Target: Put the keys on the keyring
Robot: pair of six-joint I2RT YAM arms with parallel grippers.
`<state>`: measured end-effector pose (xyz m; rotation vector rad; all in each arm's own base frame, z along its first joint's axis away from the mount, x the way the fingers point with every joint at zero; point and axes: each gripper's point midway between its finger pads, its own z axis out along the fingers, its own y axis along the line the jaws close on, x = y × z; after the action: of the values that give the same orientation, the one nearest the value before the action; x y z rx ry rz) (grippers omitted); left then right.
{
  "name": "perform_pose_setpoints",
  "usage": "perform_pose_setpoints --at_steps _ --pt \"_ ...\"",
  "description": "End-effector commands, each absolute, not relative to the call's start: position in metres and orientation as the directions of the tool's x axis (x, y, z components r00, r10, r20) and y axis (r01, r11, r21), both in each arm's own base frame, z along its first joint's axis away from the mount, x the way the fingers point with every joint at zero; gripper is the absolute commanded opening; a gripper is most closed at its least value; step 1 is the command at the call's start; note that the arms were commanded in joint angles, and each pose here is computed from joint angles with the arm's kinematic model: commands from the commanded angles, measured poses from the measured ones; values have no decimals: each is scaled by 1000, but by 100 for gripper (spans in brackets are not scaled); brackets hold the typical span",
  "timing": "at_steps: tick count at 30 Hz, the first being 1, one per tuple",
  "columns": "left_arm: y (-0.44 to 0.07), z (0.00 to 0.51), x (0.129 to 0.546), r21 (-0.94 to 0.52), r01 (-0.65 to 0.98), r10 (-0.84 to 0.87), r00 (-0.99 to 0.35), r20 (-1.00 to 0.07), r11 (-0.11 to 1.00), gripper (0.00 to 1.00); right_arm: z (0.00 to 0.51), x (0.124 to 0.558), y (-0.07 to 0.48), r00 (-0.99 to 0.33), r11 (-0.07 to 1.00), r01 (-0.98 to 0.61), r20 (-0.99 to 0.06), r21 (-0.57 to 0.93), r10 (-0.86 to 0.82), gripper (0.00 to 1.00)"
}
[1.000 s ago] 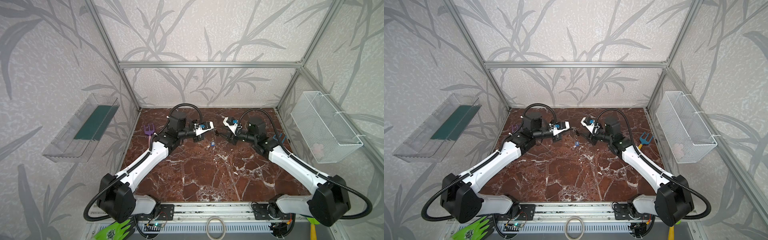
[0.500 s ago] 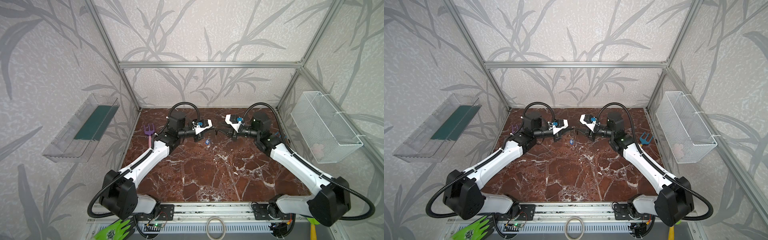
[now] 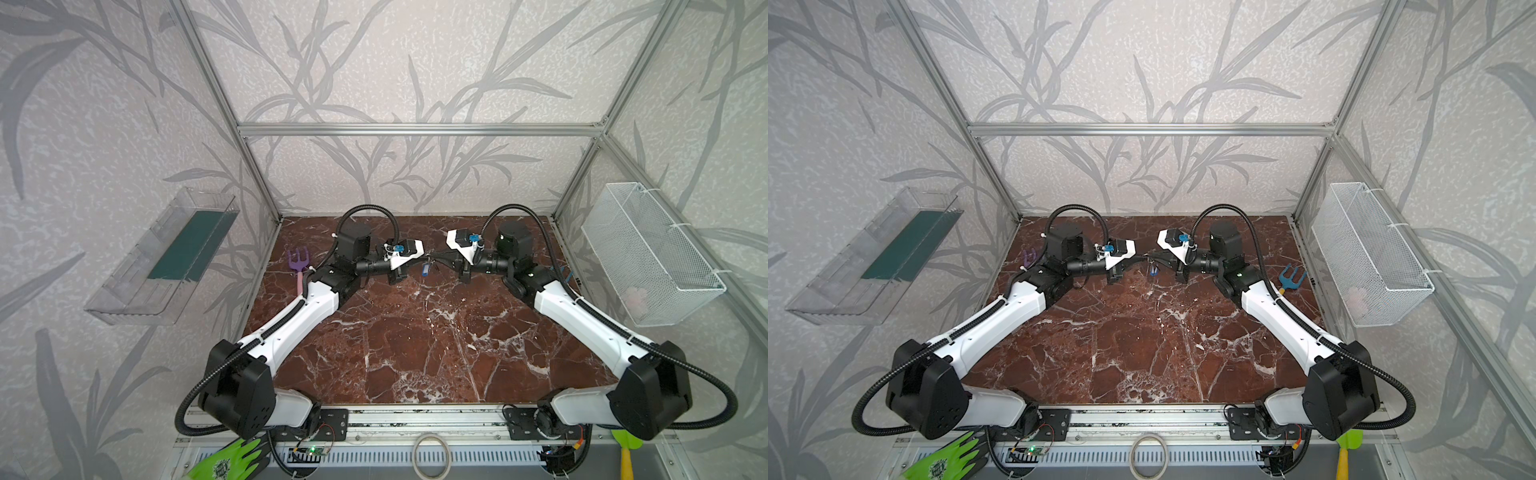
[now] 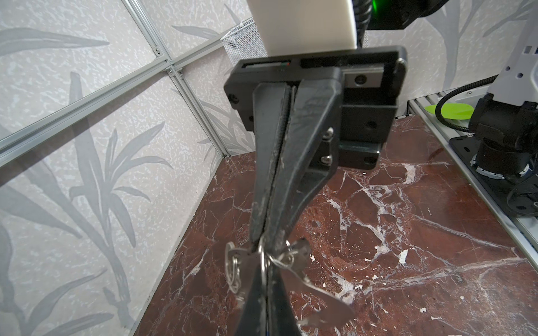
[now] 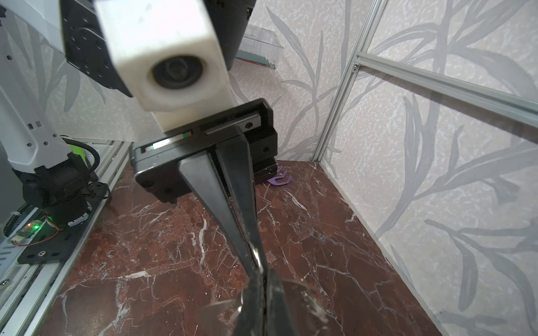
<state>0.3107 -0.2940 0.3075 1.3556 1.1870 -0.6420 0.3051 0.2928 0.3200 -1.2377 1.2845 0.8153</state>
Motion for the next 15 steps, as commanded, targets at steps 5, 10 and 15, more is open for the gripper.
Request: perform_pose_setpoints --at_steps 5,10,15 --pt "-294 310 317 434 882 289 374 -881 183 6 330 296 292 202 181 -954 -960 -238 -195 0" --pt "-291 311 326 472 855 343 386 -856 214 32 322 303 288 141 216 -956 -954 -201 -264 0" --pt "-286 308 325 534 827 445 416 -793 178 33 311 309 282 73 245 -955 -932 -168 -354 0"
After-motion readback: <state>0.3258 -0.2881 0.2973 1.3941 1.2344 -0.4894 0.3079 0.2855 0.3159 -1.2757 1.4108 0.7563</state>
